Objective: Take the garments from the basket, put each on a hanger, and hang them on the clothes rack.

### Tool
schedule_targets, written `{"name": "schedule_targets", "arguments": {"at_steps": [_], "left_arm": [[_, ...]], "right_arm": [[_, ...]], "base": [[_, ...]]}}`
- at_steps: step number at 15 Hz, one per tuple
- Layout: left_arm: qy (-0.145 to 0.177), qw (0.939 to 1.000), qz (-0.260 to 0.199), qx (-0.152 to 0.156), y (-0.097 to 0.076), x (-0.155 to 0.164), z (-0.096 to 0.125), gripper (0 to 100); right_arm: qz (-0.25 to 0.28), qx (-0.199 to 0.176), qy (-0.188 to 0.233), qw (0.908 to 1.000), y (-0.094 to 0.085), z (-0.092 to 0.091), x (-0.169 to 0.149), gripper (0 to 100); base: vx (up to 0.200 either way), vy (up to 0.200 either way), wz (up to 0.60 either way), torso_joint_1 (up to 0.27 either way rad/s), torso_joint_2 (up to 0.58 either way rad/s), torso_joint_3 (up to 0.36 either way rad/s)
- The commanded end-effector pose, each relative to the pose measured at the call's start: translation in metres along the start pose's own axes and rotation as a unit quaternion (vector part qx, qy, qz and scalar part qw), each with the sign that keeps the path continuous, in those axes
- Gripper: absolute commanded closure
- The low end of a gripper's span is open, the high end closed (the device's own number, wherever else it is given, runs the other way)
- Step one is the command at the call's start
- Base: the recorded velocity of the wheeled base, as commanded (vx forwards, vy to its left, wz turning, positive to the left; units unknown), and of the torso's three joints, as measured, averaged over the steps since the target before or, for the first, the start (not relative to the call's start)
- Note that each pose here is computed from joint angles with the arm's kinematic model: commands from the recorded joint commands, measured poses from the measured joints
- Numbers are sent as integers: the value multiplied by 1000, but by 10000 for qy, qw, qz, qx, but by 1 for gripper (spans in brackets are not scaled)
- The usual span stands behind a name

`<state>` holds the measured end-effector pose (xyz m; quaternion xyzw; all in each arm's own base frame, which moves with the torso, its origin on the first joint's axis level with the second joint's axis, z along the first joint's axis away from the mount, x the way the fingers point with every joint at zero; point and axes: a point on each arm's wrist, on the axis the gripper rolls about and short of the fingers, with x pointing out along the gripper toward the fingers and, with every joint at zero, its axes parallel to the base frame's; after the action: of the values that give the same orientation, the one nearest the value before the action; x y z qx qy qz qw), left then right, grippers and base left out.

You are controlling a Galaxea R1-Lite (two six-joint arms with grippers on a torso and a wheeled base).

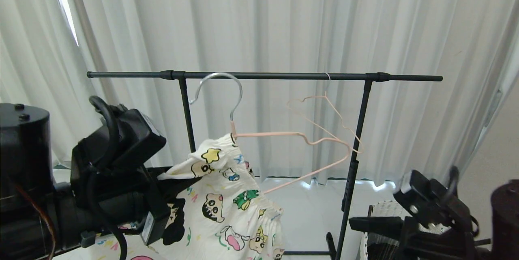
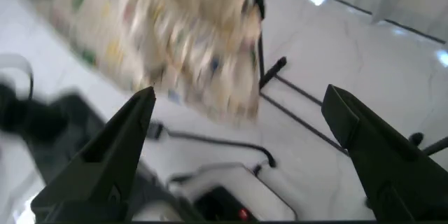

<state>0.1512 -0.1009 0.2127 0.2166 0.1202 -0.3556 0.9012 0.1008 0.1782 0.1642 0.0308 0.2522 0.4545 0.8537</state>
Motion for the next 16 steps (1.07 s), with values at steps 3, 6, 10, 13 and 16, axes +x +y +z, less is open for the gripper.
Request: {"name": "schedule_targets", "arguments": {"at_steps": [3, 6, 10, 13, 16], "left_arm": [[-165, 9998, 60, -51, 3, -2, 9, 100], [-194, 9997, 69, -155, 4, -2, 10, 100], [-394, 9983, 196, -390, 8, 6, 14, 100], [-427, 9982, 192, -376, 8, 4, 15, 100], [-444, 9983, 161, -332, 7, 6, 16, 100]], "right_arm": [[-815, 1026, -617, 9895, 5, 42, 80, 0], [-748, 935, -647, 9907, 14, 39, 88, 0], [-301, 693, -434, 9962, 49, 24, 85, 0], [-312, 634, -247, 9972, 52, 14, 93, 0], [-733, 656, 155, 9950, 34, 6, 98, 0]], "base": [[0, 0, 0, 0, 0, 0], [0, 0, 0, 0, 0, 0], [0, 0, 0, 0, 0, 0], [0, 0, 0, 0, 0, 0], [0, 0, 0, 0, 0, 0]]}}
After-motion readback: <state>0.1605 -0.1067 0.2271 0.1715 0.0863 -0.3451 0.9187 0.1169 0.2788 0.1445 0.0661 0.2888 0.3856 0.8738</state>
